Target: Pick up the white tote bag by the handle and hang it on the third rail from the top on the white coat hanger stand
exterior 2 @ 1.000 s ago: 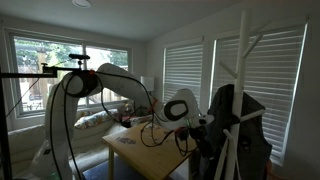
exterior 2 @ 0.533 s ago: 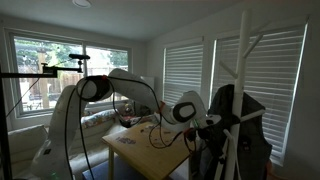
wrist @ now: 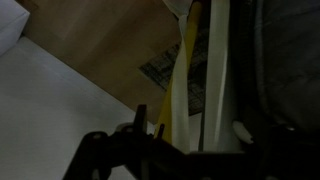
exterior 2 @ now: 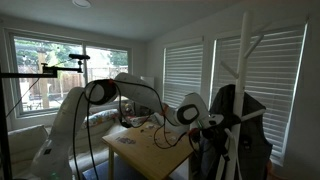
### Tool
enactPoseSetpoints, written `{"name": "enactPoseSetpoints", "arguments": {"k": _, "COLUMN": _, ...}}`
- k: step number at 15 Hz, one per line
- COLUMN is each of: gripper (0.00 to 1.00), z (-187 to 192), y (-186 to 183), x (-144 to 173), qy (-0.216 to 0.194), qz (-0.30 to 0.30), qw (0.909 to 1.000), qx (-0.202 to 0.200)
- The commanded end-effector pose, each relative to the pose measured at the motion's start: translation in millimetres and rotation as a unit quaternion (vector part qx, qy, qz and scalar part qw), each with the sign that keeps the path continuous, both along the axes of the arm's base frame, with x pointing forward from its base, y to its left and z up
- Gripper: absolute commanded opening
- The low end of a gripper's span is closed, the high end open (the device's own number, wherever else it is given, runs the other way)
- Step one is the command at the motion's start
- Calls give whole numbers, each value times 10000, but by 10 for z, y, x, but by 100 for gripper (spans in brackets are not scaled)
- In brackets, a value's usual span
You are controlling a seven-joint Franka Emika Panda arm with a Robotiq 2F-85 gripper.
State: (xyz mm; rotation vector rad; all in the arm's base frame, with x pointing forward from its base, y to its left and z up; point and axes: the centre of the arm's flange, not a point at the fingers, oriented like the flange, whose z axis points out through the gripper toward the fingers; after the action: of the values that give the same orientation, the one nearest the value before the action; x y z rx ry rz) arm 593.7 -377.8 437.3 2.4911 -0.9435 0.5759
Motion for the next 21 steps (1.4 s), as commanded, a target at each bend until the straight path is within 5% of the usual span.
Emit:
{"name": "enactPoseSetpoints", "arguments": {"k": 1, "gripper": 74, "z": -43, "y": 5, "x": 147, "qy": -235, "qz": -65, "qw": 9997, "qx": 92}}
{"name": "enactPoseSetpoints", "arguments": {"k": 3, "gripper": 66, "z": -45, "y": 32, "x": 143, "qy": -267, "qz": -66, "qw": 9995, "qx": 138}}
{"name": "enactPoseSetpoints", "arguments": {"k": 12, "gripper": 2, "z": -17, "y": 61, "x": 107, "qy": -366, "qz": -110, "qw": 9990, "qx": 248}}
{"name": "enactPoseSetpoints", "arguments": {"k": 21, "gripper": 1, "z": 376, "y": 83, "x": -173, "qy": -814, "qz": -250, "qw": 9963, "qx": -55}}
